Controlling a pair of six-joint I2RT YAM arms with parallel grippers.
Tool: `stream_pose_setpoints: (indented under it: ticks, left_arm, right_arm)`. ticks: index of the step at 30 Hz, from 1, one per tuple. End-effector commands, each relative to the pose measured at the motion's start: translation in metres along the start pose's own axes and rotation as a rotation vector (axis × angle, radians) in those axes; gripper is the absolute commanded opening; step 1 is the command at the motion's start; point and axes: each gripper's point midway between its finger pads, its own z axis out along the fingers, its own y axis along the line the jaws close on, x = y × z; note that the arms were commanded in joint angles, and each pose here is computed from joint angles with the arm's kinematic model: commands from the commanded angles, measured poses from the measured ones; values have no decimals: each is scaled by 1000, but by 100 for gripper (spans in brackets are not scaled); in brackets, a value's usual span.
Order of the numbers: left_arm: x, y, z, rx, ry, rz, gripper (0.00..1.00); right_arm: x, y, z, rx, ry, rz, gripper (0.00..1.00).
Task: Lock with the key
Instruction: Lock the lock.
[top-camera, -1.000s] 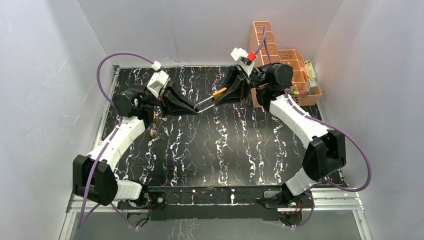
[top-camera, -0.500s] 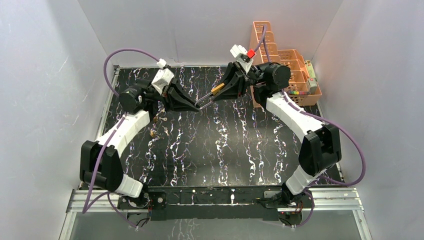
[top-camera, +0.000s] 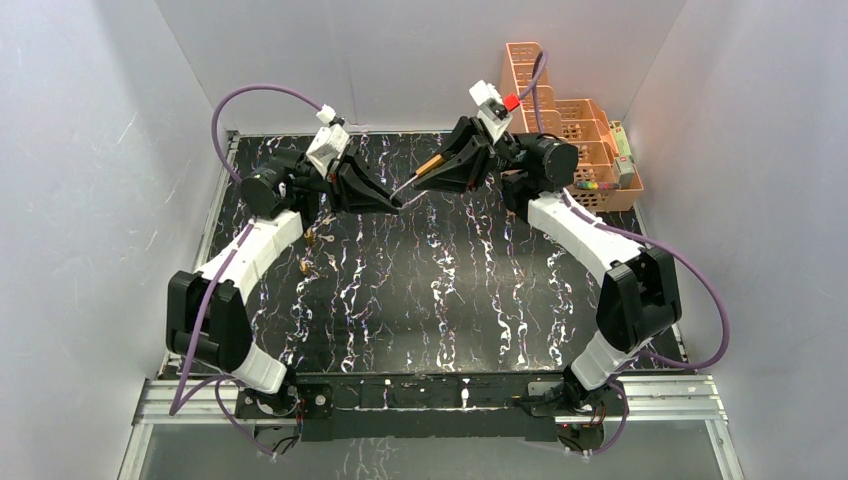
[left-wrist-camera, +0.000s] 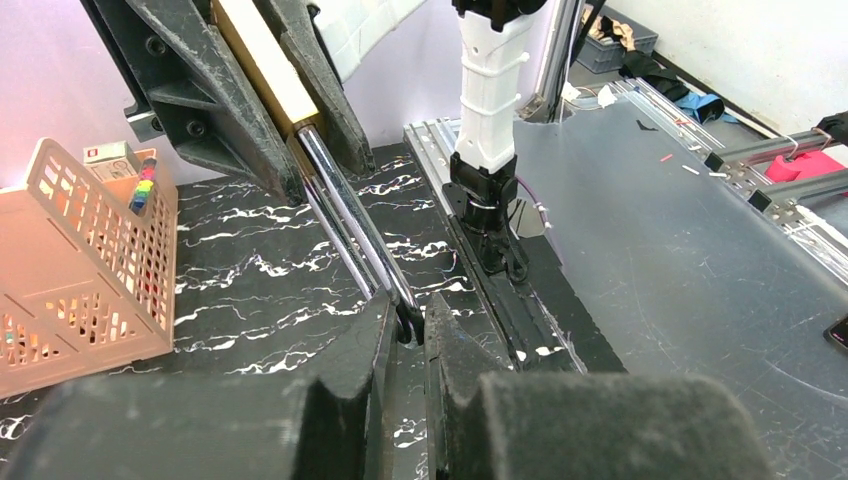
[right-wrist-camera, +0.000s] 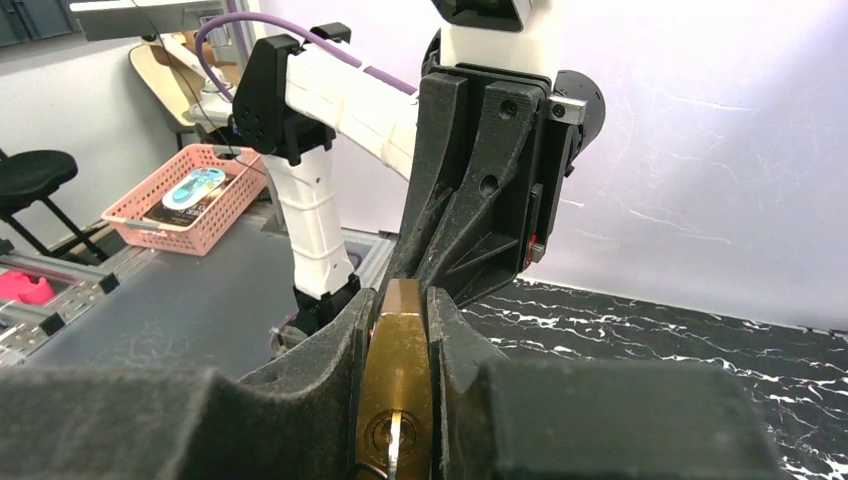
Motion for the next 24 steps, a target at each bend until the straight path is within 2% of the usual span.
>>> stream_pose_setpoints:
  ticks: [1,8,24]
  left_arm:
    - [-115,-3,18,-79,-483,251,0]
    - [-127,-6,-7,-150,-494,276,0]
    - [-133,-3,-23,-182,-454,238,0]
  right_arm:
    - [56,56,62,-230,52,121,0]
    - [69,70,53,-254,103,149,0]
    - [77,75,45,-246,227,159,0]
